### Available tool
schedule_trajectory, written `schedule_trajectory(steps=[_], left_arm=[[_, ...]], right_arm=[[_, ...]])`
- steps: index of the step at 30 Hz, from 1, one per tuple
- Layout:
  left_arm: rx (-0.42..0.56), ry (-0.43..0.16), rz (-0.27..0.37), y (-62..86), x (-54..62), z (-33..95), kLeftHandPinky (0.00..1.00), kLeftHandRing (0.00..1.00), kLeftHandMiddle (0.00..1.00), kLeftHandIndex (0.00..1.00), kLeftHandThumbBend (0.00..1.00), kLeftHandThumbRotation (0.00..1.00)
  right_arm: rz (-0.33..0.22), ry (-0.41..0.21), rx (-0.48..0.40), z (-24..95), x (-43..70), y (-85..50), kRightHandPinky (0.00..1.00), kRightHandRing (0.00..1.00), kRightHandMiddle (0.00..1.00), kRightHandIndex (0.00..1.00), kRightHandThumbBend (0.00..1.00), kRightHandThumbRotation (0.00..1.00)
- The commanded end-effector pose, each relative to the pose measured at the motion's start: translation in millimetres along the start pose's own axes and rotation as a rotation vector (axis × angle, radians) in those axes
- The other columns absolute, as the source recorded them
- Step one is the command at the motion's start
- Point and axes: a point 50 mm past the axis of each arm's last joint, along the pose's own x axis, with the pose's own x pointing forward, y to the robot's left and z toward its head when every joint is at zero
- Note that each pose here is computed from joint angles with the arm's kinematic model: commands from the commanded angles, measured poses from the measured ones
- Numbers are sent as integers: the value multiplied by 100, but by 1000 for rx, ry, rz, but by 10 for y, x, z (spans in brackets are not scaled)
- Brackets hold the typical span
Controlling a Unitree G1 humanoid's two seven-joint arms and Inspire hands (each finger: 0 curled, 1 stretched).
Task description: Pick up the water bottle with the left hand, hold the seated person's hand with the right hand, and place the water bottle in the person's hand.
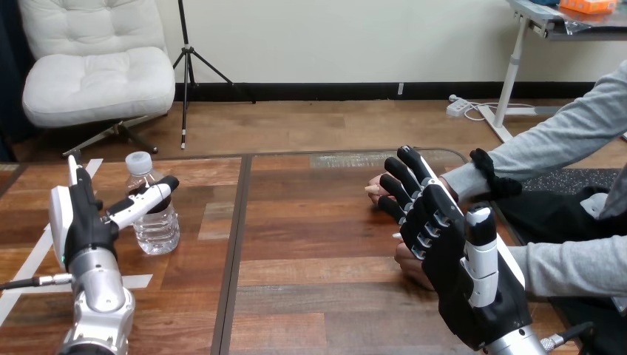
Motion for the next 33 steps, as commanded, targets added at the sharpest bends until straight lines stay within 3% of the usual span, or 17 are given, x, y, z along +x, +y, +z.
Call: schedule_trajectory(steps=[1, 17, 33], left_arm=[[-27, -80, 24, 59, 185, 352, 85, 97, 100, 100, 100, 29], [-30, -77, 27, 79, 250, 458, 83, 95, 100, 100, 97, 29], [-23, -73, 9, 95, 301, 534, 89, 99, 100, 100, 97, 28]], right_arm=[[24, -75, -35, 135, 109, -15, 100, 100, 99, 99, 92, 100], [20, -77, -32, 135, 110, -15, 100, 100, 99, 99, 91, 100], [20, -77, -28, 131, 112, -15, 100, 100, 99, 100, 92, 100]])
